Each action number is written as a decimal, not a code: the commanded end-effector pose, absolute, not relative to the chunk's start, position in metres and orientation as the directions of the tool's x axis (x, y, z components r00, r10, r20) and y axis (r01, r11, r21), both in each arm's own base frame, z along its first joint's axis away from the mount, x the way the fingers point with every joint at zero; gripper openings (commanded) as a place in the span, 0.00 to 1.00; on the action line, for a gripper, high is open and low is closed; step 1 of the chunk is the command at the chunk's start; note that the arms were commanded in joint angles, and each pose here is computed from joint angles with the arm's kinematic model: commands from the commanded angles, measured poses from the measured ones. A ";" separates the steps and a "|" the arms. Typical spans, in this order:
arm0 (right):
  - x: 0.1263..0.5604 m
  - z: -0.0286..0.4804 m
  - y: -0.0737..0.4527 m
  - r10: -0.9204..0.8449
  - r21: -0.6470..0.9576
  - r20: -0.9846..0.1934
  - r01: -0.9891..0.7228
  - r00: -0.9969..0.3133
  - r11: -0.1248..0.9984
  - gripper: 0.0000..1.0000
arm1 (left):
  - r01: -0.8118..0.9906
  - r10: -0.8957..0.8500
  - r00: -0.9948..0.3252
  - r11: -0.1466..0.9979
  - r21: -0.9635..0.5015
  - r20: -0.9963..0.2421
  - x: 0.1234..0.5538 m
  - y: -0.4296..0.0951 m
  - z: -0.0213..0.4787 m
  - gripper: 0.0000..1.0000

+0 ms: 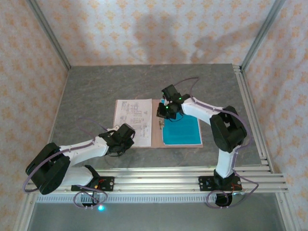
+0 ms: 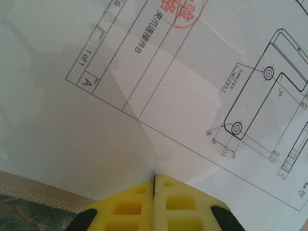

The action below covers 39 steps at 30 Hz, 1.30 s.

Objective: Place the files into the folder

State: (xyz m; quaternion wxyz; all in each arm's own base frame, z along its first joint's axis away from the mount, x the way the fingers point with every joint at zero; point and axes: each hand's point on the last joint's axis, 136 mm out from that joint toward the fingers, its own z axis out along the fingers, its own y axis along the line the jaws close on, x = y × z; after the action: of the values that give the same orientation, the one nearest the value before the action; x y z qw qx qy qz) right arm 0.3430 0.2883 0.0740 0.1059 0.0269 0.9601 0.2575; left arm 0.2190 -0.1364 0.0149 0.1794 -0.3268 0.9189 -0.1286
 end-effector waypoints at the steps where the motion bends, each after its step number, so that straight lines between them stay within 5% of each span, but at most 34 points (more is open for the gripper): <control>1: 0.338 0.097 0.287 0.126 0.522 -0.234 -0.015 -0.964 0.853 0.12 | -0.606 -0.678 -0.687 0.733 -0.310 -0.262 0.212 -0.119 0.003 0.00; 5: 0.331 0.102 0.260 0.208 0.467 -0.265 0.064 -0.941 0.882 0.14 | -0.623 -0.702 -0.667 0.710 -0.330 -0.250 0.211 -0.119 0.001 0.00; 9: 0.325 0.124 0.234 0.420 0.538 -0.308 0.208 -0.854 0.817 0.27 | -0.663 -0.762 -0.612 0.640 -0.388 -0.209 0.207 -0.122 -0.006 0.00; 19: 0.316 0.130 0.234 0.693 0.761 -0.109 0.389 -0.713 0.519 0.31 | -0.698 -0.841 -0.508 0.529 -0.483 -0.187 0.197 -0.156 -0.006 0.00; 29: 0.327 0.110 0.232 0.753 0.799 -0.016 0.444 -0.658 0.405 0.32 | -0.696 -0.838 -0.539 0.500 -0.516 -0.085 0.195 -0.221 -0.025 0.00; 39: 0.350 0.097 0.203 0.773 0.810 0.028 0.468 -0.634 0.354 0.33 | -0.692 -0.834 -0.544 0.511 -0.511 -0.097 0.196 -0.228 -0.026 0.00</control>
State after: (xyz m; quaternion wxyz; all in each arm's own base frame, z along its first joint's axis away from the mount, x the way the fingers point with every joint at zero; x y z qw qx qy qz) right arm 0.3428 0.1975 0.0911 0.1857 0.4011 0.8058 0.3942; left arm 0.2246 -0.2587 0.0126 0.1921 -0.4507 0.8164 -0.3059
